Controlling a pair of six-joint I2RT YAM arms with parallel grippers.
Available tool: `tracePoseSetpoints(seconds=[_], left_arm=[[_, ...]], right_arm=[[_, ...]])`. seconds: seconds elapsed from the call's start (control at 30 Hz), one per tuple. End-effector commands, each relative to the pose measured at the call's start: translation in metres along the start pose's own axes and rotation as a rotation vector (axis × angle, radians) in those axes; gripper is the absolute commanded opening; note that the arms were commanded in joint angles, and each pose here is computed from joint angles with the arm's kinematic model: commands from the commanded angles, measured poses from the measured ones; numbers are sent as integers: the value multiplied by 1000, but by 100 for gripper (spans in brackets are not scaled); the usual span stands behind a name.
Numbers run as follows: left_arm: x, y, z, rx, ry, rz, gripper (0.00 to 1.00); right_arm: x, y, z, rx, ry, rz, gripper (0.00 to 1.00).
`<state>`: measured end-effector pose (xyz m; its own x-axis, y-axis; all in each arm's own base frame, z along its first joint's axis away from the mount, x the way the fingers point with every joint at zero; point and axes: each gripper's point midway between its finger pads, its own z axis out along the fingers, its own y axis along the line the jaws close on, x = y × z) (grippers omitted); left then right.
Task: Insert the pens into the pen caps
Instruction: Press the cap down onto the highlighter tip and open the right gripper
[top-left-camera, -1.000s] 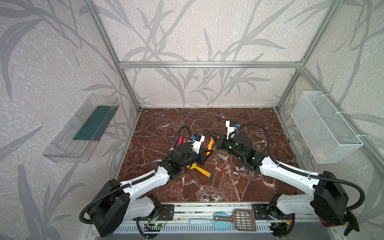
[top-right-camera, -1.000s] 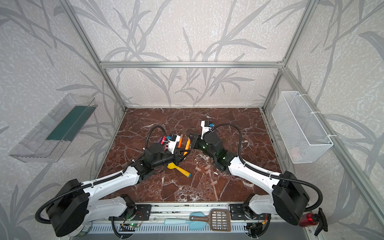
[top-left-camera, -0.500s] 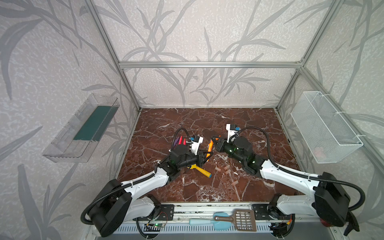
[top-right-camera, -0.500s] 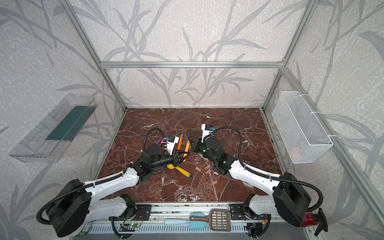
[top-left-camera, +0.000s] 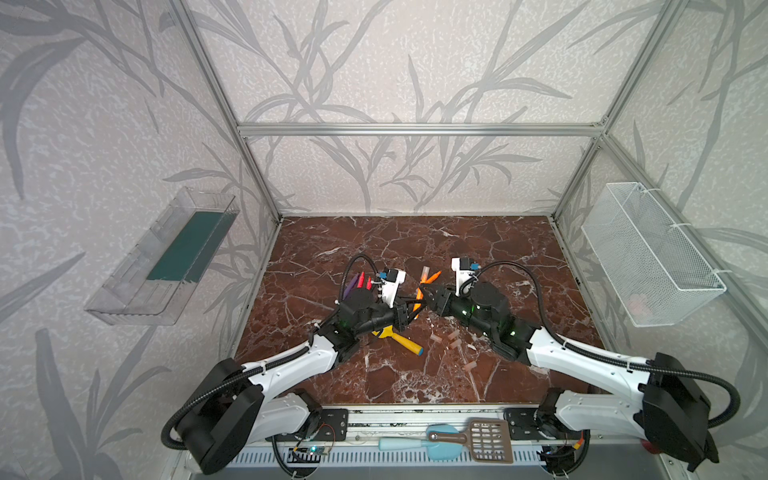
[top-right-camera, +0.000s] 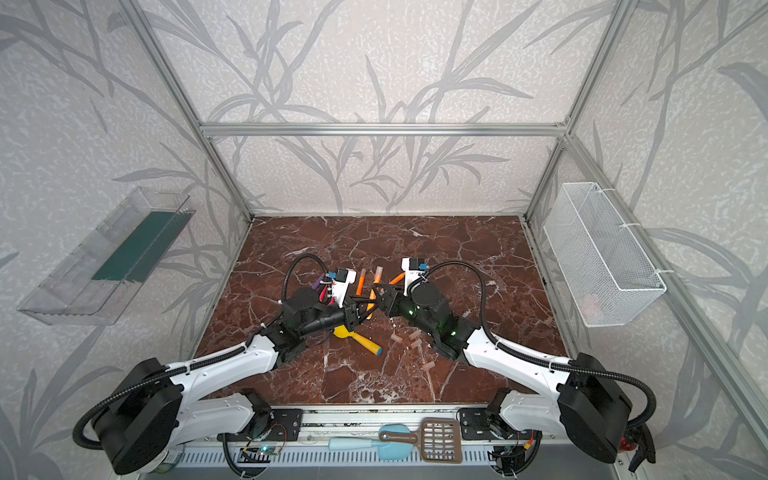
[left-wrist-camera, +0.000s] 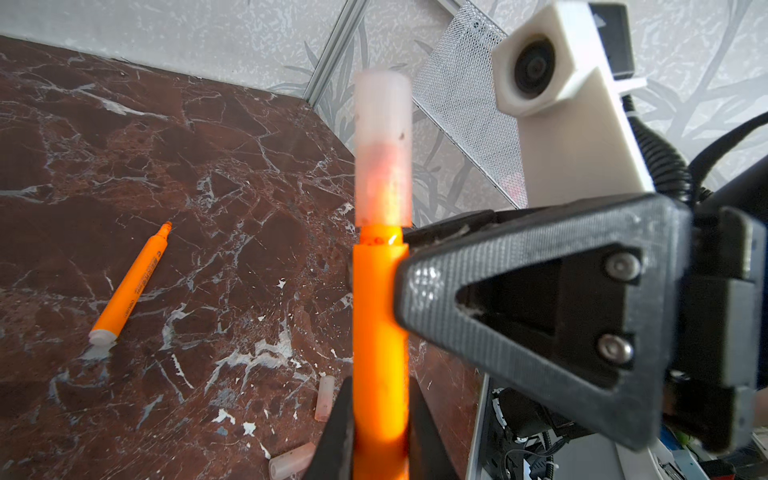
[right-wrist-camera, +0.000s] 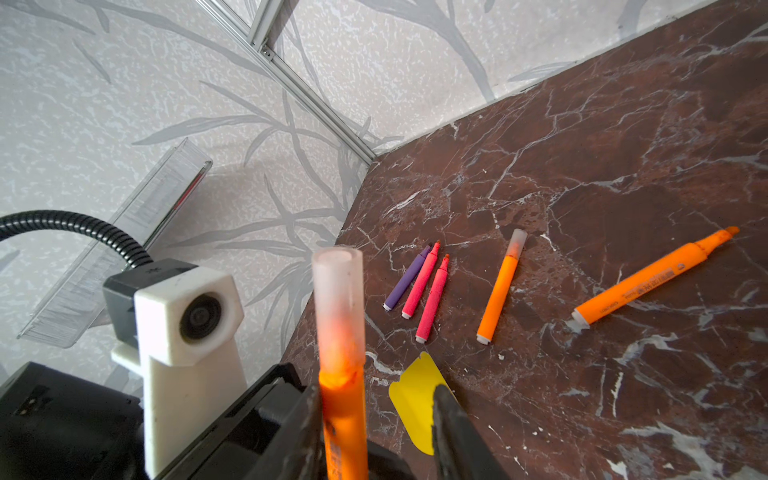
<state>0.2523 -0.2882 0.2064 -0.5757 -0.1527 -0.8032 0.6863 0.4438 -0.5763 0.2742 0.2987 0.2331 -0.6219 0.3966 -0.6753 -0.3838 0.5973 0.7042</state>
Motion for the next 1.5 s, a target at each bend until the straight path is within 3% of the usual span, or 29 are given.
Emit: tracePoseSetpoints(seconds=[0.0, 0.37, 0.87, 1.13, 1.47], left_arm=[[-26, -14, -3, 37, -85, 57, 0], [-25, -12, -2, 31, -77, 61, 0], [-25, -15, -2, 35, -68, 72, 0], [-23, -12, -1, 18, -57, 71, 0], [-27, -14, -3, 30, -79, 60, 0]], right_arm=[[0, -11, -10, 48, -13, -16, 43], [-29, 27, -27, -67, -81, -45, 57], [-58, 44, 40, -29, -54, -90, 60], [-59, 53, 42, -58, -42, -97, 40], [-44, 45, 46, -112, 27, -69, 8]])
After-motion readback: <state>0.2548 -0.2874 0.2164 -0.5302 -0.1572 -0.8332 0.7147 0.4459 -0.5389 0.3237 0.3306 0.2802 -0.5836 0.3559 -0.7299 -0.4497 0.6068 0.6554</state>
